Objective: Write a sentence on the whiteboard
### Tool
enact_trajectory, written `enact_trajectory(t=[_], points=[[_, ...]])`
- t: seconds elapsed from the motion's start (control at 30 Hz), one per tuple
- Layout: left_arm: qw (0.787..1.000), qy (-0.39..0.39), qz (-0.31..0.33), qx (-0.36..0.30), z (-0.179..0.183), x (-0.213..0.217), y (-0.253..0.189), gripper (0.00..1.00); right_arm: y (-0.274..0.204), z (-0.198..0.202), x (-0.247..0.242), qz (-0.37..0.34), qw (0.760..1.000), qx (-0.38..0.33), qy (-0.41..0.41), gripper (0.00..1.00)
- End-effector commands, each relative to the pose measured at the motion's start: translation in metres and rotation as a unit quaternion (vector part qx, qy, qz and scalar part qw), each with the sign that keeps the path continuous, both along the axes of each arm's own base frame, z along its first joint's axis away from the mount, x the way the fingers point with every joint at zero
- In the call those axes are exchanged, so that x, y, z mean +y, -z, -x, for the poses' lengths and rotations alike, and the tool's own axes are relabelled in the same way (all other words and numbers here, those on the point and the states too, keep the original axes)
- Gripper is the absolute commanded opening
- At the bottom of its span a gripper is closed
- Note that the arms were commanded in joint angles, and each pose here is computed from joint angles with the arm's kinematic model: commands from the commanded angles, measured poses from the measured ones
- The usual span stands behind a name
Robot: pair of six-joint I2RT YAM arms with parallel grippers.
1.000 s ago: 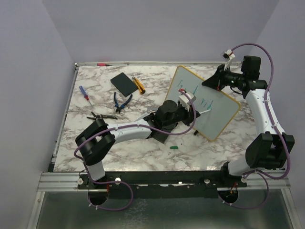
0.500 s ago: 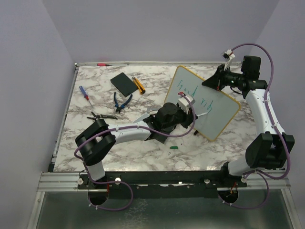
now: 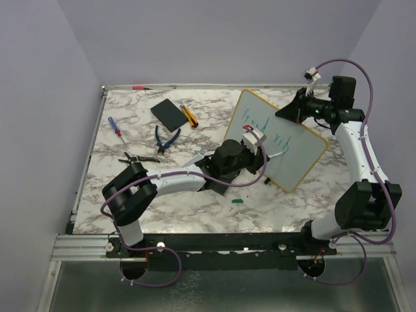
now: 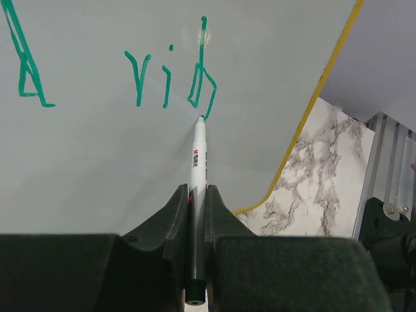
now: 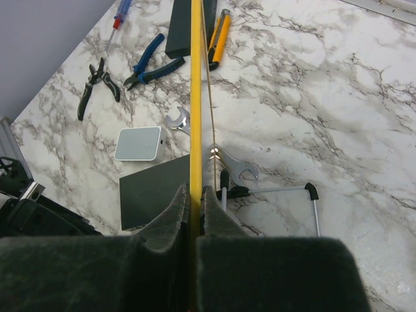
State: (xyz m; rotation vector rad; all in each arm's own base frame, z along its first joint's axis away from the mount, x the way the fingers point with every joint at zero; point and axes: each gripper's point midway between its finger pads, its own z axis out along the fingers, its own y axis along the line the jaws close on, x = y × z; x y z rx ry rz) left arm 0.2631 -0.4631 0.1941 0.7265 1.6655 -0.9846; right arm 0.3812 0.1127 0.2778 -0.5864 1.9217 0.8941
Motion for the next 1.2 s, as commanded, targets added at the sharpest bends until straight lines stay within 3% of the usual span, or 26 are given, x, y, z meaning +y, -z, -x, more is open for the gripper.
enact_trajectory(t=[0.0,0.37,0.8,1.17], points=[[0.999,-0.038,0.024,-0.032,-0.017,0.008,-0.035,0.00,0.014,0.023,0.010,-0.013,0.998,0.053,-0.020,0.01],[0.999,-0.019,0.029,-0.029,-0.012,0.003,-0.038,0.00,0.015,0.023,0.010,-0.013,0.998,0.054,-0.020,0.01],[0.998,0.046,0.047,-0.021,0.026,-0.005,-0.051,0.00,0.014,0.023,0.009,-0.013,0.998,0.054,-0.019,0.01],[0.998,0.041,0.038,-0.021,0.016,-0.022,-0.042,0.00,0.014,0.023,0.010,-0.013,0.998,0.053,-0.020,0.01]])
